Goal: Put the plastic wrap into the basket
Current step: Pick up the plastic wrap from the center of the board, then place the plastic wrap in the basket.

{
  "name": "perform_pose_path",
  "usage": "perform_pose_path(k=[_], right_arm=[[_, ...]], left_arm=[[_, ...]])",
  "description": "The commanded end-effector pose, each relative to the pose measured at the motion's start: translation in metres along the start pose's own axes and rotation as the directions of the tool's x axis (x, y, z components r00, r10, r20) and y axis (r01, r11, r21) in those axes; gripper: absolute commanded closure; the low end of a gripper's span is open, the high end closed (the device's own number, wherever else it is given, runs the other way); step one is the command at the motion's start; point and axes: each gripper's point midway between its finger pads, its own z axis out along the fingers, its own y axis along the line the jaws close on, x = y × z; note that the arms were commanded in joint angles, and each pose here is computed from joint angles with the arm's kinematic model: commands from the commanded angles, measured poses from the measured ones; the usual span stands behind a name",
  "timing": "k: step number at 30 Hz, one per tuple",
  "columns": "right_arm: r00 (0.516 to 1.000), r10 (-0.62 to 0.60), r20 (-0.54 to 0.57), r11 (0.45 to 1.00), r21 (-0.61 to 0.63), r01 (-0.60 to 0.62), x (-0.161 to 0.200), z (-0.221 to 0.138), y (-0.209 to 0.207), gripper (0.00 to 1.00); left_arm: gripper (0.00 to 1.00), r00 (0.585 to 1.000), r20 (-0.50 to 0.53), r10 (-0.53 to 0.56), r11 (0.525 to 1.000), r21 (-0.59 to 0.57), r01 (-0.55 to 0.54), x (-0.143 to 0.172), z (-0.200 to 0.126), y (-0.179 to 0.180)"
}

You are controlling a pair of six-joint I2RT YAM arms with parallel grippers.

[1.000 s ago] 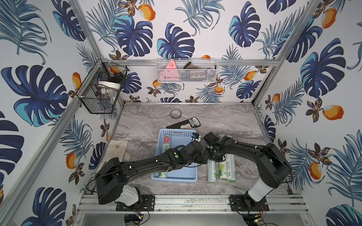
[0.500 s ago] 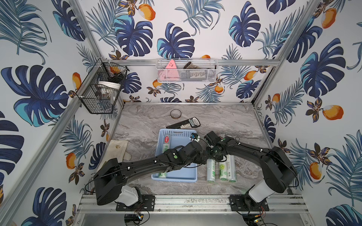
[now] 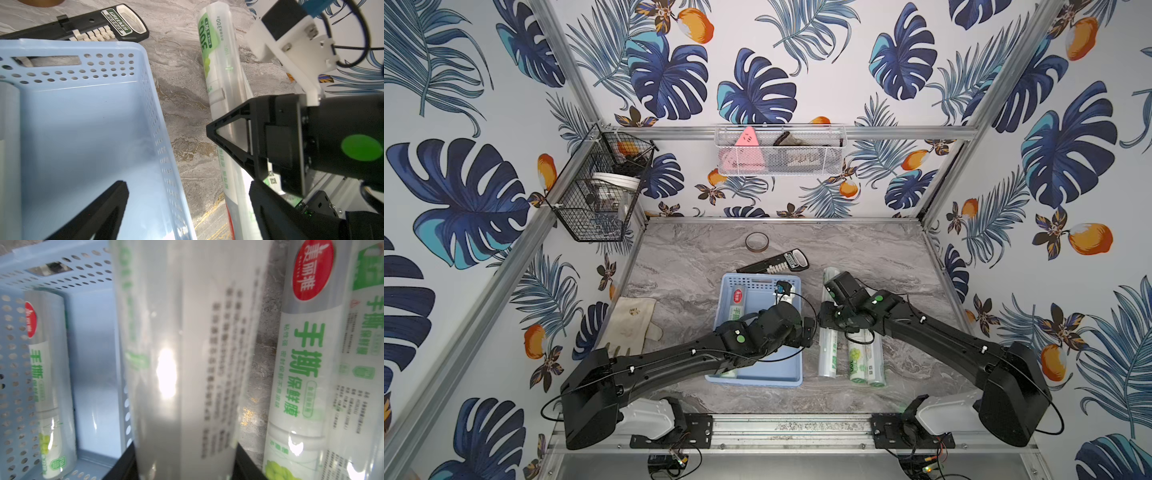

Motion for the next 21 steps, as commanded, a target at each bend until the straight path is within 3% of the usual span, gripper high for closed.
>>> perform_pose_path(k=[1, 13, 21], right_arm=[[0.999, 0.018, 0.027, 0.997, -0.074, -0.016, -0.007, -0.012, 0.019, 0.56], [0.999, -0.021, 0.035, 0.982, -0.187, 0.027, -0.008, -0.018, 0.078, 0.61], [0.999, -0.044, 0.027, 0.968, -0.244, 0.049, -0.009, -0.005, 0.122, 0.61]], left_arm=[[0.01, 0.998, 0.060, -0.016, 0.999, -0.038, 0.018, -0.011, -0.009, 0.010], [0.01, 0.985, 0.169, -0.021, 0.990, -0.137, 0.044, -0.027, -0.044, 0.044], [0.01, 0.969, 0.245, -0.036, 0.961, -0.258, 0.101, -0.032, -0.074, 0.089]])
